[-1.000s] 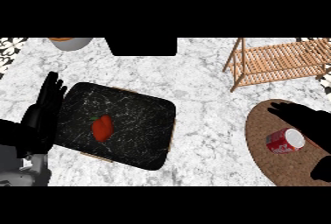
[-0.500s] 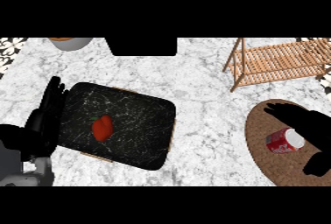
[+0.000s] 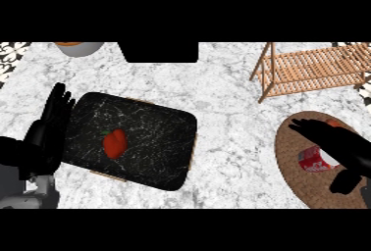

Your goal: Pick the can from the placemat and place it in the tiered shelf

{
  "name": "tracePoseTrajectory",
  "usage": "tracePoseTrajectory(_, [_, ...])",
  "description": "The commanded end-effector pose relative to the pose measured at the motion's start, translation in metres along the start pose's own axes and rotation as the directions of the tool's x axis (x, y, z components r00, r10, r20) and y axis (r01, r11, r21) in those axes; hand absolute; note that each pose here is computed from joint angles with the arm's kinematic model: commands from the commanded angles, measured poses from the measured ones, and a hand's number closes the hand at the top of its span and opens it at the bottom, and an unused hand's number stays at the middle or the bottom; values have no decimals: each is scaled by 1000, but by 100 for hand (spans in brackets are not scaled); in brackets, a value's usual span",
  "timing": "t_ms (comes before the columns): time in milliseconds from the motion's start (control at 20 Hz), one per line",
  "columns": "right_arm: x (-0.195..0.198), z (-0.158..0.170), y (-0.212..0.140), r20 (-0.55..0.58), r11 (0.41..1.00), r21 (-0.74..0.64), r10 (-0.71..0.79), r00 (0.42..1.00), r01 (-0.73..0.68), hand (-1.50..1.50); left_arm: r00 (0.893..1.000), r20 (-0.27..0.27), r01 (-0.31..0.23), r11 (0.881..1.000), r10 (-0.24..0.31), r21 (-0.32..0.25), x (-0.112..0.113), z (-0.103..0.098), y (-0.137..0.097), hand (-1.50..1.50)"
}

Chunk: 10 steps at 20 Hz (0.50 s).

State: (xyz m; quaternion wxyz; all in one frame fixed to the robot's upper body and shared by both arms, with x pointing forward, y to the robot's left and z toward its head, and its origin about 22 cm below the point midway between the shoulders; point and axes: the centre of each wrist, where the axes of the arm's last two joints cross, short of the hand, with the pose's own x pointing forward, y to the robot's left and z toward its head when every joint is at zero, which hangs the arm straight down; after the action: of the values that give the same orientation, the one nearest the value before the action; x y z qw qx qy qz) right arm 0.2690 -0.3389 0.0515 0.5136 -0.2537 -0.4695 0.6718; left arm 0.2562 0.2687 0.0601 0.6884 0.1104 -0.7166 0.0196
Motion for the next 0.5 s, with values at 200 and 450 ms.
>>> tracePoseTrajectory(200, [-12,-29,16,-17,993,116,39,999,-37,150,1000,7,-6,1000,6,-2,-11,11,-13,0])
tracePoseTrajectory(450, [-10,-29,9,60,993,-14,120,991,-120,150,1000,-3,-6,1000,6,-11,2,-2,2,0])
